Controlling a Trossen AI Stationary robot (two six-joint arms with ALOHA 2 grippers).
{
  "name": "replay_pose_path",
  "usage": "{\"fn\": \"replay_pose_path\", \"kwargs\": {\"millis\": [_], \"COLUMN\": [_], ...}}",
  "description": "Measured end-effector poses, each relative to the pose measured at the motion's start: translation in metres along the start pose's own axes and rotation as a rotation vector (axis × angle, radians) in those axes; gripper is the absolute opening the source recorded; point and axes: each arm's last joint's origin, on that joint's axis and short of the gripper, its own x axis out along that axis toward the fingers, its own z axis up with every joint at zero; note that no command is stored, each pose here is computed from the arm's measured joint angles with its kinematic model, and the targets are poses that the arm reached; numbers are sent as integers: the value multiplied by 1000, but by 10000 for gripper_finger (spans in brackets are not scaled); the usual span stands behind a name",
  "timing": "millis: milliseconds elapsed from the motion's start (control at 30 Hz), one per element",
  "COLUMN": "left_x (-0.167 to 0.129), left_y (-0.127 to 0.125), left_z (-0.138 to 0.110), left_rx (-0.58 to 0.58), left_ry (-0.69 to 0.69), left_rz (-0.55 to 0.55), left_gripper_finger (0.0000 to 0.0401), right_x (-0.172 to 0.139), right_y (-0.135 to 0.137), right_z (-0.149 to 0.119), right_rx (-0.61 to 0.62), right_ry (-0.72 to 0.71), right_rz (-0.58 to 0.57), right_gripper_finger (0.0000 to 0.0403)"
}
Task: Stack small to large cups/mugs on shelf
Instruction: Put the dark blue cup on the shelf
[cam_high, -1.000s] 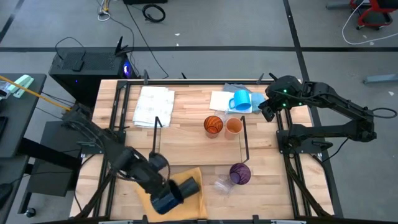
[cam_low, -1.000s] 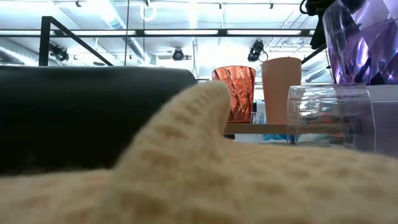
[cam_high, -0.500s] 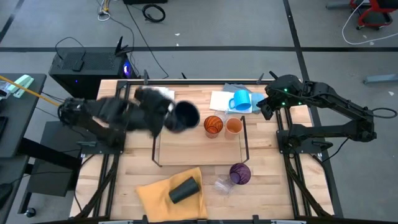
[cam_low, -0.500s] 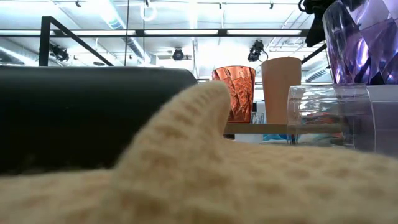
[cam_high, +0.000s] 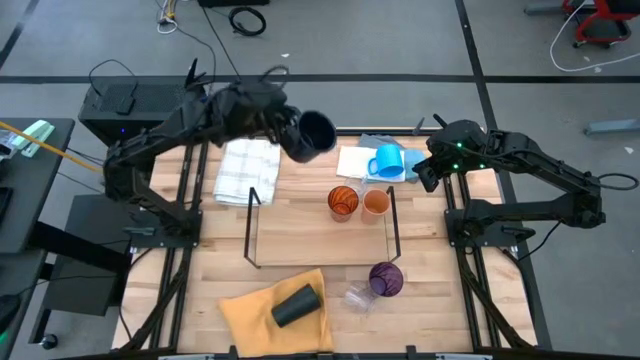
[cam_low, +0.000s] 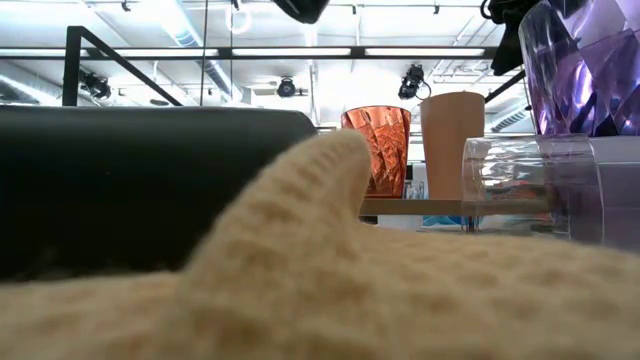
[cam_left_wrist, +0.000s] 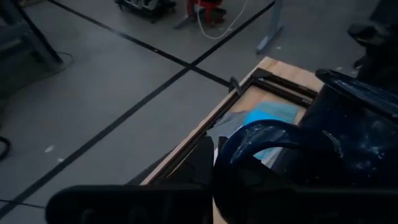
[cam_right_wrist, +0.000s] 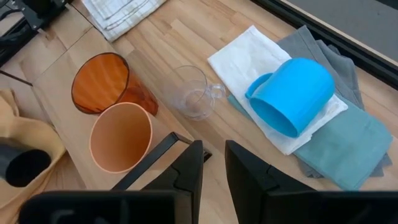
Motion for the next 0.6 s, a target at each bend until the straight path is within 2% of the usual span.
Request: {"fn": "replay_pose_path", "kwargs": {"millis": [133,300,367,500,600], "left_x": [17,40,41,39,35], "left_y": [3,-6,-12,-24,-29], "left_z": [-2,-24,-38,-74,-92], "left_rx": [-1,-130,-203,-307,-336], "left_ry": [-21,-167,-202,-191,-181], "left_rz": [-2,-99,-63,109,141], "left_gripper_finger": [18,18,18,18,18], "right_x": [0,0,0,0,0], "right_y": [0,0,0,0,0], "right_z": [0,0,0,0,0], "right_rx": [0,4,10,27,29], "right_ry": [-1,-3,-3,-3,-4], "right_rz": [0,-3,-4,-4,-4], "right_gripper_finger": [75,75,75,75,75]}}
